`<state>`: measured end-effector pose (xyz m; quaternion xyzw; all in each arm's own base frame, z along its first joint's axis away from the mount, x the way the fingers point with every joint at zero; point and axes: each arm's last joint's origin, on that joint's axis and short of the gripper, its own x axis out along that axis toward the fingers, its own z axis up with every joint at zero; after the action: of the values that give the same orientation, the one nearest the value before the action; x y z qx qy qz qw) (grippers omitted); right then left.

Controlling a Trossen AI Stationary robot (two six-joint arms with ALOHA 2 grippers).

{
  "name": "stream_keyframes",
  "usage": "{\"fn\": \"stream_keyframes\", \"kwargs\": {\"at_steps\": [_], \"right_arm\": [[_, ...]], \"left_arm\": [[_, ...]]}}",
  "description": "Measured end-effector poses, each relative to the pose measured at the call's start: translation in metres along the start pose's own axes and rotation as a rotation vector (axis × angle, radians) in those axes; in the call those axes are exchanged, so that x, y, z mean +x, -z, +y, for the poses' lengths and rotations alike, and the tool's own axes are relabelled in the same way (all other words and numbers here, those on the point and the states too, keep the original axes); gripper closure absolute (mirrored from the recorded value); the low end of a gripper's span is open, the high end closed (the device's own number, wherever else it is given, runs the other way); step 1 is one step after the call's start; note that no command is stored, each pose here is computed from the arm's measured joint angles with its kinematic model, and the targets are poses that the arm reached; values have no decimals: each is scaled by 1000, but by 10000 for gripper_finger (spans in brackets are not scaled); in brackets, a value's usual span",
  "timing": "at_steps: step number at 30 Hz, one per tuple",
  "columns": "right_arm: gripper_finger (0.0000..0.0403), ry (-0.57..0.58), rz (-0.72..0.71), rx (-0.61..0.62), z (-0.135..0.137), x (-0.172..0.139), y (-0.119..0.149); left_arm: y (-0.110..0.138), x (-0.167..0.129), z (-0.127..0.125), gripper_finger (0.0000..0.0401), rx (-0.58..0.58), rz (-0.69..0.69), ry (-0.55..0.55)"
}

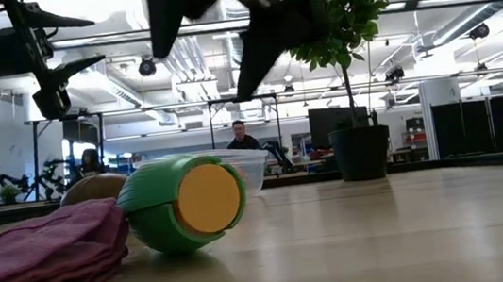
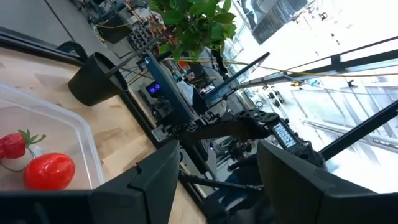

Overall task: Pick and placing Produce into tupperware
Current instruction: Put the corn into the transparent bin

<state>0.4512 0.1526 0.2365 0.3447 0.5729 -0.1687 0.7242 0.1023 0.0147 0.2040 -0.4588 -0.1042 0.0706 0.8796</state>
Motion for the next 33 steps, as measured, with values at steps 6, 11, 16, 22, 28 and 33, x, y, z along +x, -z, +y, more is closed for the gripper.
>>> {"fn": "stream_keyframes", "kwargs": {"at_steps": [6,11,16,22,28,33], "right_arm": [[98,6,16,152,1,31,5],[97,-3,19,185,4,41,7],[99,-48,48,156,10,55,9],[99,-23,59,150,8,73,12],[100,0,64,146,5,88,12],[101,-20,47,143,7,90,11]], "left_arm": [[0,0,0,200,0,0,1],[0,0,0,200,0,-1,1],[0,0,0,200,0,0,0],[0,0,0,200,0,0,0],[0,0,0,200,0,-1,2],[0,0,0,200,0,-1,1]]}}
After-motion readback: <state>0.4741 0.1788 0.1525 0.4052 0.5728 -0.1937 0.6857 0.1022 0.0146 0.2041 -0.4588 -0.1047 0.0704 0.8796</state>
